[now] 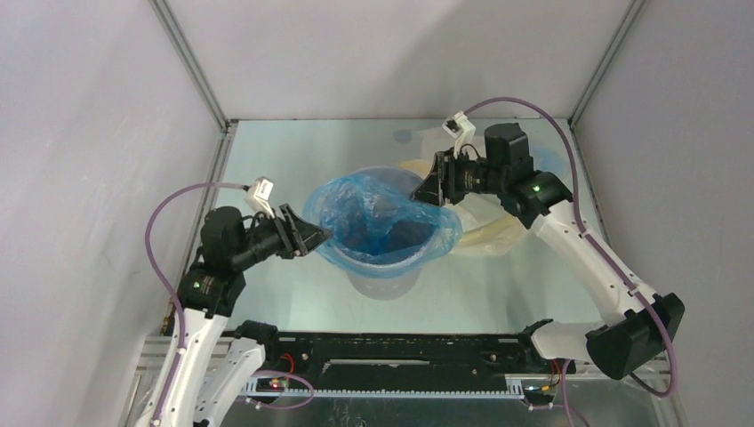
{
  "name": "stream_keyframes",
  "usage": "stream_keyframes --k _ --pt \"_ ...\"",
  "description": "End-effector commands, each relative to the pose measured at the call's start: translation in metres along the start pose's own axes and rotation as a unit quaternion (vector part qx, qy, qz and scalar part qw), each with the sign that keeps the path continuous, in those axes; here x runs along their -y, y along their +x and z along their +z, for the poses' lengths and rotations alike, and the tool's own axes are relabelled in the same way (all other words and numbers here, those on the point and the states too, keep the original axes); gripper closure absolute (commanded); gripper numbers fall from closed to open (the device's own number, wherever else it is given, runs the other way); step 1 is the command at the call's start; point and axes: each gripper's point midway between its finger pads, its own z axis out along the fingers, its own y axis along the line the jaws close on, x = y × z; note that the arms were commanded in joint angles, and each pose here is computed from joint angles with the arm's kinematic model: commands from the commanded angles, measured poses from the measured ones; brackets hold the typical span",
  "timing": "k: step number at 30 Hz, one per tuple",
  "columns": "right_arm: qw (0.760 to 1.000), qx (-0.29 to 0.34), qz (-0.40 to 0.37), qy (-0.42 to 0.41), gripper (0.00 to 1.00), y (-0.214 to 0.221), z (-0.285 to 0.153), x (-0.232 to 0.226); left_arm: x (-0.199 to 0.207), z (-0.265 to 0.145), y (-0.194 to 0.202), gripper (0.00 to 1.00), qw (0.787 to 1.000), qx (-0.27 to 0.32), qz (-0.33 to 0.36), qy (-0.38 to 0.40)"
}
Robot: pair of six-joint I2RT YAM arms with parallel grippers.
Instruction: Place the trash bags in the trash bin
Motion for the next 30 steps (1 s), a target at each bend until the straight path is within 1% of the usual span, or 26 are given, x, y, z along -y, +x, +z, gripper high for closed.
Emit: stream_keyframes --k 1,6,9,14,15,16,17,18,19,20,22,23,30 --pt "0.999 -0.009 -0.014 -0.039 0.54 -0.007 0.005 -0.022 0.015 0.001 -0.012 0.42 1.000 0.001 0.005 0.027" --pt "0.999 -0.034 -0.010 -0.037 0.55 0.000 0.015 -0.022 0.017 0.005 -0.017 0.49 1.000 -0.001 0.006 0.028" --pt "0.999 -0.043 -0.007 -0.031 0.54 0.002 0.021 -0.017 0.017 0.006 -0.018 0.51 1.000 -0.003 0.009 0.029" --pt "0.998 -0.054 -0.015 -0.003 0.42 0.005 0.028 -0.007 0.014 0.007 -0.017 0.52 1.000 -0.003 0.016 0.024" --pt "0.998 -0.057 -0.017 0.000 0.42 0.006 0.029 -0.005 0.013 0.007 -0.016 0.53 1.000 -0.004 0.017 0.023" --pt "0.998 -0.060 -0.017 0.002 0.45 0.006 0.030 -0.004 0.012 0.007 -0.015 0.54 1.000 -0.005 0.018 0.022" --pt "0.998 -0.063 -0.017 0.002 0.53 0.006 0.031 -0.004 0.011 0.007 -0.013 0.56 1.000 -0.006 0.019 0.021" --pt "0.998 -0.067 -0.016 -0.001 0.65 0.006 0.031 -0.005 0.009 0.007 -0.012 0.56 1.000 -0.007 0.019 0.019" --pt "0.998 -0.068 -0.016 -0.007 0.71 0.006 0.031 -0.007 0.008 0.007 -0.011 0.57 1.000 -0.008 0.019 0.017" --pt "0.998 -0.068 -0.016 -0.013 0.81 0.005 0.030 -0.010 0.006 0.007 -0.010 0.57 1.000 -0.009 0.020 0.014" --pt "0.998 -0.058 -0.021 -0.023 0.95 0.000 0.027 -0.017 0.006 0.006 -0.010 0.56 1.000 -0.009 0.023 0.012" --pt "0.998 -0.049 -0.025 -0.021 1.00 -0.005 0.024 -0.019 0.007 0.005 -0.010 0.56 1.000 -0.009 0.026 0.012" --pt "0.999 0.015 -0.043 0.013 1.00 -0.036 0.000 -0.018 0.009 -0.009 -0.021 0.49 0.998 0.000 0.058 -0.017"
